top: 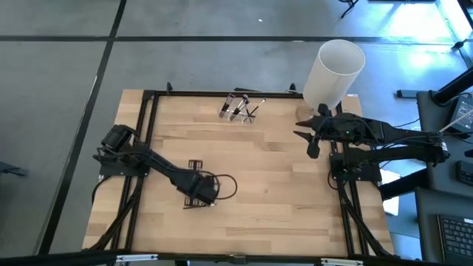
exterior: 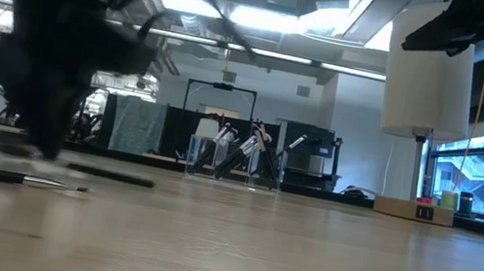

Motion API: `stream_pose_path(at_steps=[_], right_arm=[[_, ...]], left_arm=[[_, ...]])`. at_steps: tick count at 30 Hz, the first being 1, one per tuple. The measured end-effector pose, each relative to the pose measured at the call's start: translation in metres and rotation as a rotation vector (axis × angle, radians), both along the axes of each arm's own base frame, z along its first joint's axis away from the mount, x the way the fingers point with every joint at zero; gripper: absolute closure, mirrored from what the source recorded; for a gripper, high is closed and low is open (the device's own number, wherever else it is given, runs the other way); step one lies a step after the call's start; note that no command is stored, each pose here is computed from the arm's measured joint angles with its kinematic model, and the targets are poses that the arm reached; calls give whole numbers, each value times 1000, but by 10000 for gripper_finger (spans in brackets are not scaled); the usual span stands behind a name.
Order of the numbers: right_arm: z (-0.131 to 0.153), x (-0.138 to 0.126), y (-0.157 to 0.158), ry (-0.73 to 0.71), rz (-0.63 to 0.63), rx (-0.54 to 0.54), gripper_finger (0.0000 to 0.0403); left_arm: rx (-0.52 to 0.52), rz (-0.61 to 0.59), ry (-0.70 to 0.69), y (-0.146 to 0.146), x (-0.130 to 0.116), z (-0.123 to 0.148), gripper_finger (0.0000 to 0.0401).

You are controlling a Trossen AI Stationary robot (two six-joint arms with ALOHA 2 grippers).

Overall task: Pick & Place Makeup Brushes
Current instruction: Put the highlighter brush into the transparent organizer

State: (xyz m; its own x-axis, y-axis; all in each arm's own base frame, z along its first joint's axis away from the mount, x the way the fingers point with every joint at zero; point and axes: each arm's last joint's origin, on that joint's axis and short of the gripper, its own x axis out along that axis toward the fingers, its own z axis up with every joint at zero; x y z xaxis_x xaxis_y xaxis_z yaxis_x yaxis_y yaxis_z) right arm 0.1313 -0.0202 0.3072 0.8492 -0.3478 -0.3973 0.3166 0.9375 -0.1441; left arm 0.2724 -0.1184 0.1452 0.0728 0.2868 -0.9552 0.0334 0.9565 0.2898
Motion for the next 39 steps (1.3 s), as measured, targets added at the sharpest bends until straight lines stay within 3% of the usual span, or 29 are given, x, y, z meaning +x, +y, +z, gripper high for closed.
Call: stream_pose_path(at_steps=[5,13,15,17,20,24,28,32,35,39], right_arm=[[0,0,0,1,2,-3,258],[1,0,0,-8,3,-8,258],[1,0,0,-8,3,-8,258],[1,0,0,-7,4,-8,258],[-1,0,0,10,4,-6,258],[-3,-1,0,28,-1,6,258],[-3,1,1,10,13,55,258],[-10,18,3,-63,107,143,258],[-24,42,4,-157,212,188,258],[-44,77,4,-201,323,224,258]], left_arm=[[201,-127,34,10,1,10,393],[823,-357,86,46,24,42,398],[891,-376,134,58,31,50,395],[843,-351,133,67,39,57,394],[584,-219,62,77,46,61,396],[194,116,-51,82,49,58,396],[-37,455,-79,82,47,56,390],[-37,635,-80,69,39,56,386],[92,641,-144,48,30,58,386],[294,653,-367,18,9,74,384]])
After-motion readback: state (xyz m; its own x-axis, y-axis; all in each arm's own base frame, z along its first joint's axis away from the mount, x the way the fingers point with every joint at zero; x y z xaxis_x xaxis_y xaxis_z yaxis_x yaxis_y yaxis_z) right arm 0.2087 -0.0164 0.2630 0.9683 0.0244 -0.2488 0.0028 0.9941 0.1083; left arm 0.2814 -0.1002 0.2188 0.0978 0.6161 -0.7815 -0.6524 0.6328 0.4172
